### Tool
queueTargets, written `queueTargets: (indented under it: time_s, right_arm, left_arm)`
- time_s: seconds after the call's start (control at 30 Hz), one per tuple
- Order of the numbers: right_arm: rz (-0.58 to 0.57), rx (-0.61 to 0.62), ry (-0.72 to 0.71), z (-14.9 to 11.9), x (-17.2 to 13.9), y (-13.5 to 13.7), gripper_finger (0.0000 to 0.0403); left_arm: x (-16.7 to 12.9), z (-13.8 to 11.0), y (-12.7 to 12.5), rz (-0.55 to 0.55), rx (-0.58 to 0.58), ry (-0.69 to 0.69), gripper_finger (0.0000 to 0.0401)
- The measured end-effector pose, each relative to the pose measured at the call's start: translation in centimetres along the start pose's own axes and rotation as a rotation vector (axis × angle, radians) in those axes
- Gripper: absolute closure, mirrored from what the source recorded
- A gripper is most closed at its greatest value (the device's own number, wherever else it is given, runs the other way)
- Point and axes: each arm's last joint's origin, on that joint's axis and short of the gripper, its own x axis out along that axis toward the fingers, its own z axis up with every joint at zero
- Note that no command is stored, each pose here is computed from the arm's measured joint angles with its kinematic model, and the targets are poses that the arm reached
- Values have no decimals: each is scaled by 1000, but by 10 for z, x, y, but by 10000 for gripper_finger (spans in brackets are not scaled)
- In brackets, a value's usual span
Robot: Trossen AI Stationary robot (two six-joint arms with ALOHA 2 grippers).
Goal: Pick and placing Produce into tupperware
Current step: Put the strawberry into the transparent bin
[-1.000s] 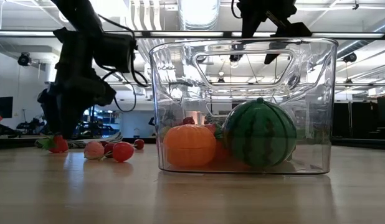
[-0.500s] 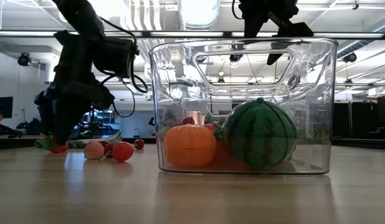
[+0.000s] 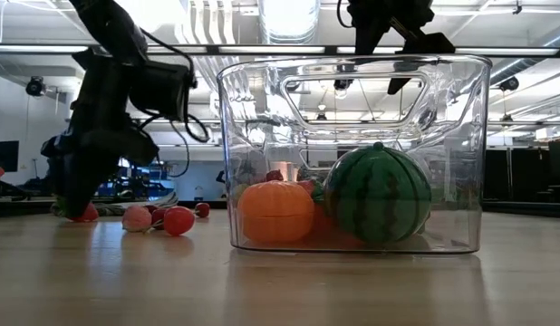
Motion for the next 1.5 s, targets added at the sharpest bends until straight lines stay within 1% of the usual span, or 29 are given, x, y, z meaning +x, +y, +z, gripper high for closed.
queueTargets:
  time_s: [0.27,0.57,0.67,0.77,0.87,0.93,0.97,1.07,1.13,1.2,1.27,1.4,1.5]
  right_arm:
    - [0,0,0,0,0,0,74]
    - [0,4,0,0,0,0,74]
    - [0,6,0,0,0,0,74]
    - [0,8,0,0,0,0,74]
    - [-1,31,1,0,0,0,74]
    - [-22,88,1,-1,0,-2,74]
    - [-52,129,-12,-1,-1,-4,74]
    - [-156,213,-110,-3,-11,-16,74]
    - [-190,256,-159,-5,-23,-24,74]
    - [-182,284,-178,-7,-35,-31,74]
    - [-159,294,-189,-9,-47,-37,74]
    - [-120,328,-234,-14,-69,-49,74]
    - [-108,349,-264,-17,-80,-57,74]
  left_arm:
    - [2,-1,2,7,0,5,271]
    - [-5,5,-5,-24,16,-52,275]
    - [-17,7,-9,-59,58,-93,275]
    - [-35,12,-18,-95,156,-213,275]
    - [-59,21,-31,-200,296,-383,275]
    - [-74,26,-41,-278,390,-494,275]
    - [-81,29,-47,-323,438,-552,275]
    - [-93,35,-59,-406,570,-709,276]
    - [-98,40,-66,-446,626,-804,276]
    - [-101,45,-72,-495,645,-862,276]
    - [-101,48,-77,-535,652,-881,276]
    - [-97,55,-86,-621,626,-831,276]
    - [-93,60,-98,-646,649,-791,275]
